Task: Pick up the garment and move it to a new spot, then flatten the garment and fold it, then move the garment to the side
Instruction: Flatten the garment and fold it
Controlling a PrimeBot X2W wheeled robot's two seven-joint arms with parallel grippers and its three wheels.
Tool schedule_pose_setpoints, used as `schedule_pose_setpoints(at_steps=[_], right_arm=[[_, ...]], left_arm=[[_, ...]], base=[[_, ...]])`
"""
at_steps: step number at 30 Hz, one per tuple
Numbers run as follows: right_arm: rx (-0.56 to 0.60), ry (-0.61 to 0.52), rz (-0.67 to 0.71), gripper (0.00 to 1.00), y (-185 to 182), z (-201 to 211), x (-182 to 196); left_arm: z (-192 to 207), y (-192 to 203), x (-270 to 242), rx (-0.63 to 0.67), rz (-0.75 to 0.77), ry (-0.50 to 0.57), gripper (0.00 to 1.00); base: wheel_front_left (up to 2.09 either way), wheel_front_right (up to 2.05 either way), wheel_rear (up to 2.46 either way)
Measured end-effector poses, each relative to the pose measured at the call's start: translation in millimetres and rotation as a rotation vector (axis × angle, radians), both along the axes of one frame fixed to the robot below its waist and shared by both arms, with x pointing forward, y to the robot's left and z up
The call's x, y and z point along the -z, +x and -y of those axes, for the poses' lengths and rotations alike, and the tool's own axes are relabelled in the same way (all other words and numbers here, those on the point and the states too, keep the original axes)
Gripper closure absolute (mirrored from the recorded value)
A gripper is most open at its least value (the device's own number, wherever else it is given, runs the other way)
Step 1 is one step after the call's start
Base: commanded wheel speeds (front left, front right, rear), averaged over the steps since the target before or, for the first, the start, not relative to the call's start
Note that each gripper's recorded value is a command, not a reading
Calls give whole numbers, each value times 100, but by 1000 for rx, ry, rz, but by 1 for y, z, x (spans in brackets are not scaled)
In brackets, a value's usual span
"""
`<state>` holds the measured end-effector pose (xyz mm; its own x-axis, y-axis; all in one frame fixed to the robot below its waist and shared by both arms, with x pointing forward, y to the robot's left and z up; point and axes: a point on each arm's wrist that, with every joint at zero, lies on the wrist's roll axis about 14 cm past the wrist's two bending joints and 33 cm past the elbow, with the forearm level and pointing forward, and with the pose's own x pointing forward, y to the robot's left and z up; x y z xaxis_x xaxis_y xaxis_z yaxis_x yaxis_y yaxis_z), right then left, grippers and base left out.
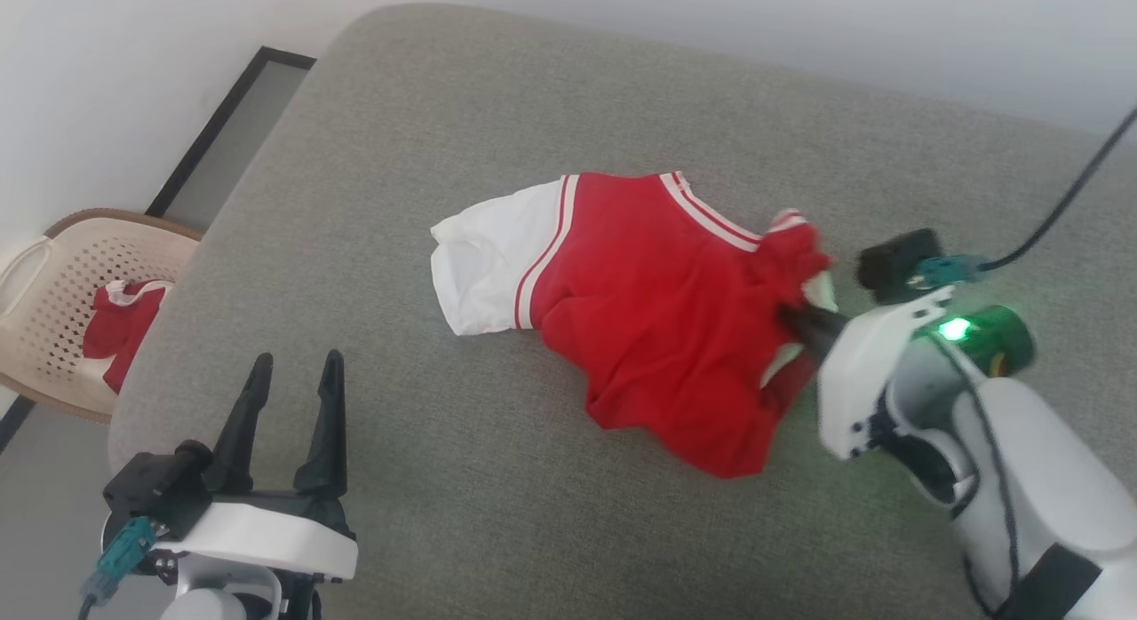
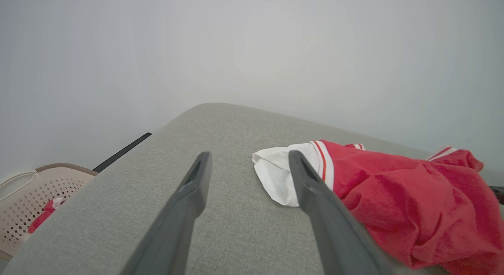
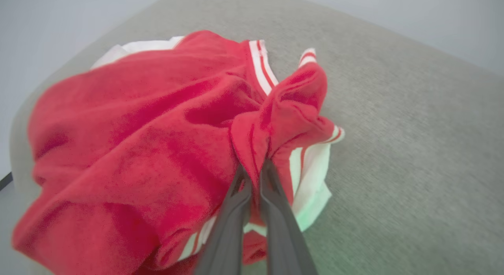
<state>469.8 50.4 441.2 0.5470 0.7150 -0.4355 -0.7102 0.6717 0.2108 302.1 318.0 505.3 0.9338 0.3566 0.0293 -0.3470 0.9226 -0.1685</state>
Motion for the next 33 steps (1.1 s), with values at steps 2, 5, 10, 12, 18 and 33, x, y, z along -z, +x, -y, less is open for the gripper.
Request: schedule_pose_setpoints(at_steps=[2, 5, 10, 12, 18, 33], right_arm=[[-64, 15, 3, 100, -15, -13, -6], [-132, 27, -3, 100, -33, -25, -10], [-274, -18, -67, 100, -79, -36, 4], [-306, -32, -99, 45, -93, -36, 11], [-307, -35, -119, 0, -100, -28, 11], [-167, 36, 5, 0, -61, 7, -39]], left_arm=[[0, 1, -1, 5, 2, 10, 0], [1, 2, -1, 12, 0, 17, 0], [5, 4, 1, 23, 2, 14, 0], [6, 5, 2, 27, 1, 14, 0], [7, 6, 2, 38, 4, 15, 0], [7, 1, 0, 51, 11, 25, 0]], base=[[0, 0, 0], [0, 0, 0], [0, 0, 0], [0, 0, 0], [0, 0, 0], [0, 0, 0]])
